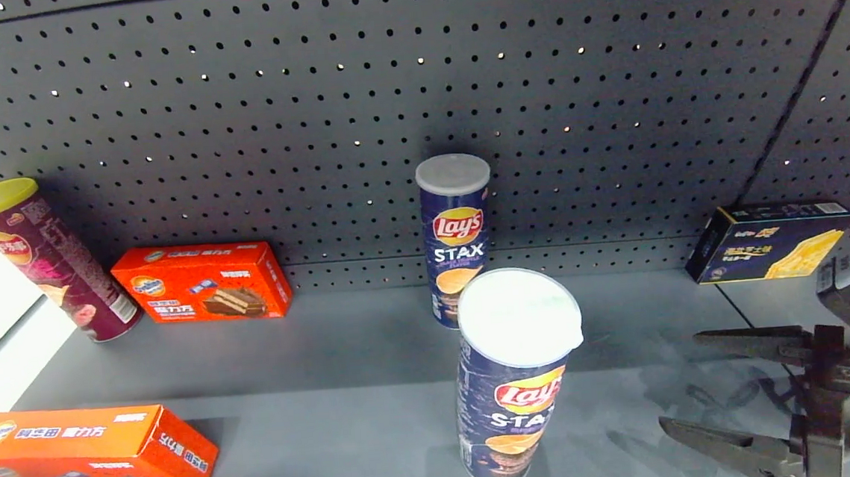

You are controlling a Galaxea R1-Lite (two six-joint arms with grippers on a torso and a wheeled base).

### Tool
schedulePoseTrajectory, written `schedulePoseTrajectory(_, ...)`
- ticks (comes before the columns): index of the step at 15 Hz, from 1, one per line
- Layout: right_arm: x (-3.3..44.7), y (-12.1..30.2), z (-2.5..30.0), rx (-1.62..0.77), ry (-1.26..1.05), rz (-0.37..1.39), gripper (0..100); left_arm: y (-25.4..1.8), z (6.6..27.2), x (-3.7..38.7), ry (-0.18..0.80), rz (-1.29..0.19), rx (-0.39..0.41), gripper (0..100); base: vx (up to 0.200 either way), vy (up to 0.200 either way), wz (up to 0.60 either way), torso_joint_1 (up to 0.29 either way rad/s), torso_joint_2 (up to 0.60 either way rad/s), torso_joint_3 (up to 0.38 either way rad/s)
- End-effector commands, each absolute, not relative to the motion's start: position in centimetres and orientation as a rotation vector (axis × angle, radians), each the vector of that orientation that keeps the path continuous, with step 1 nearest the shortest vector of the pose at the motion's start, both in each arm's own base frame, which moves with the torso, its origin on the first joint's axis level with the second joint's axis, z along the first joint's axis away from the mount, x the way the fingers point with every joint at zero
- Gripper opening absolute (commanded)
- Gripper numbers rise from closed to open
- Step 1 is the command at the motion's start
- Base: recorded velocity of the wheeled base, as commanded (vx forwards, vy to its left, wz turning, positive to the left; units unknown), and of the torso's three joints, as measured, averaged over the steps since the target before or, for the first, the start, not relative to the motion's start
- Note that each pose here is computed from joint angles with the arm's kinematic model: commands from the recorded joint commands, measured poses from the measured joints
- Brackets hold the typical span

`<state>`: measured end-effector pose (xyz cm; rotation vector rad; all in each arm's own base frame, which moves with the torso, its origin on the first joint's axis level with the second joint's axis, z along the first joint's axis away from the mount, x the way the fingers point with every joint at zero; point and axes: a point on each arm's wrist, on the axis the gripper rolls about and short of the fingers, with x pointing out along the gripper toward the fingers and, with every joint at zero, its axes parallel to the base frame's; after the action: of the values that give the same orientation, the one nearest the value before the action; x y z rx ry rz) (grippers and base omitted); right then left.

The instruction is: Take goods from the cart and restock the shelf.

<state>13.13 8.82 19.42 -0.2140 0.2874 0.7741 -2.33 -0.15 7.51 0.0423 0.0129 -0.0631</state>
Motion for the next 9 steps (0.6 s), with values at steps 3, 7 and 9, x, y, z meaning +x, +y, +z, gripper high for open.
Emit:
schedulePoseTrajectory(3, 15.1, 11.7, 19.6, -0.243, 0.308, 0.811, 100, -0.1, 7.5, -2.3, 0.014, -0.063, 0.042, 100, 0.000, 0.000, 0.00, 0.000, 0.00, 0.000)
schedulePoseTrajectory(7, 15.9, 13.3, 19.4, -0.258, 0.325, 0.842, 100, -0.1, 7.5, -2.3, 0.014, -0.065, 0.042, 100, 0.000, 0.000, 0.00, 0.000, 0.00, 0.000)
schedulePoseTrajectory(9, 16.3, 14.0, 19.6, -0.266, 0.324, 0.842, 100, -0.1, 7.5, -2.3, 0.014, -0.063, 0.042, 100, 0.000, 0.000, 0.00, 0.000, 0.00, 0.000)
